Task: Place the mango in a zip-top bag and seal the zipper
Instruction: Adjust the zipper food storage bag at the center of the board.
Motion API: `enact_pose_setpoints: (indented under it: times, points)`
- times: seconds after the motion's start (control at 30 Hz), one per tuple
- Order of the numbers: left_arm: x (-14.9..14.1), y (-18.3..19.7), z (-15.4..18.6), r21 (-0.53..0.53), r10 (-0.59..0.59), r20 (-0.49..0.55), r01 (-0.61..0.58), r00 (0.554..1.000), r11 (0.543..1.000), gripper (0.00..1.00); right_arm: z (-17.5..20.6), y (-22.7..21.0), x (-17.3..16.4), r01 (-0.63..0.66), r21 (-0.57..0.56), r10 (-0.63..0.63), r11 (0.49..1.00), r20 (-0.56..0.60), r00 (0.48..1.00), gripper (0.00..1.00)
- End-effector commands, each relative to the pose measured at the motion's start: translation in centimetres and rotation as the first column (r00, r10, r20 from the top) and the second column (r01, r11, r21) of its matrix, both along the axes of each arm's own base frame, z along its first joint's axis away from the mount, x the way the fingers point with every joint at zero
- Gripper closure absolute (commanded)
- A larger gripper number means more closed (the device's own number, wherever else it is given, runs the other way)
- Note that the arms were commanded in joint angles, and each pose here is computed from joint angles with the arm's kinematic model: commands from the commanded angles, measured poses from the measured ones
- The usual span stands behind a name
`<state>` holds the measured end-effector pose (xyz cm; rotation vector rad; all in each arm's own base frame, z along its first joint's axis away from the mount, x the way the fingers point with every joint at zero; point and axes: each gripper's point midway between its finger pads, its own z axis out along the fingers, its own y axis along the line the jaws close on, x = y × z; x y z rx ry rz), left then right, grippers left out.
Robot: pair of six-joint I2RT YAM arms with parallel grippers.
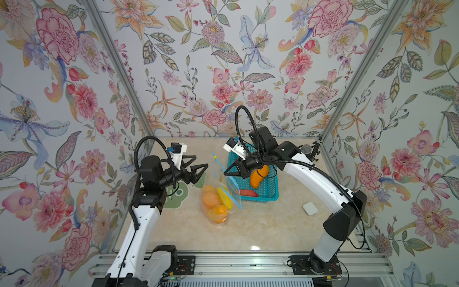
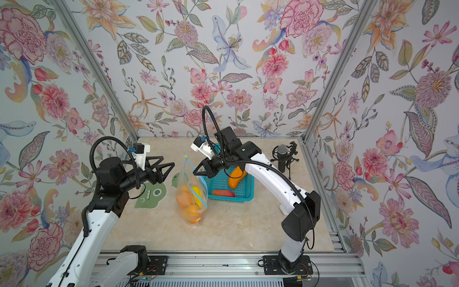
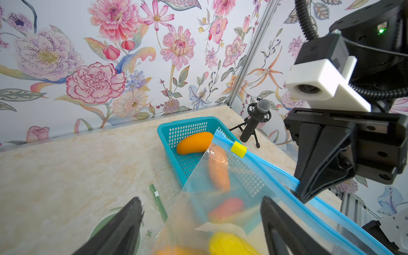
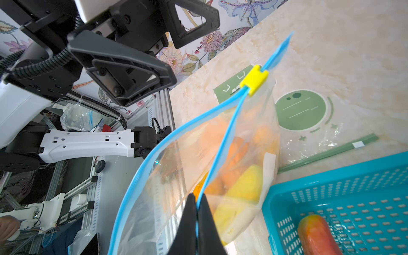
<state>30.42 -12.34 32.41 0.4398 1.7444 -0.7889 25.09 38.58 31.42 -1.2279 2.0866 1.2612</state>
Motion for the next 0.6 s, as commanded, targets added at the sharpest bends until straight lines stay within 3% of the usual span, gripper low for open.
enact_pose_setpoints:
  times: [0.0, 0.37, 0.57]
  points:
    - [-0.8, -1.2, 2.1, -0.014, -0.112, 0.104, 0.114, 0.988, 0.993, 0.13, 0.1, 0.1, -0.6, -0.047, 0.011, 0.047, 0.999, 0.008, 0.999, 1.0]
    - [1.5, -2.4, 2.8, -0.019, -0.262, 0.098, 0.265, 0.96, 0.964, 0.11, 1.2, 0.4, -2.1, -0.118, 0.055, 0.117, 0.991, 0.011, 0.993, 1.0]
    - [1.3, -3.6, 3.4, -0.037, -0.357, 0.087, 0.361, 0.93, 0.932, 0.11, 1.2, 0.9, -2.6, -0.139, 0.057, 0.139, 0.989, 0.009, 0.99, 1.0]
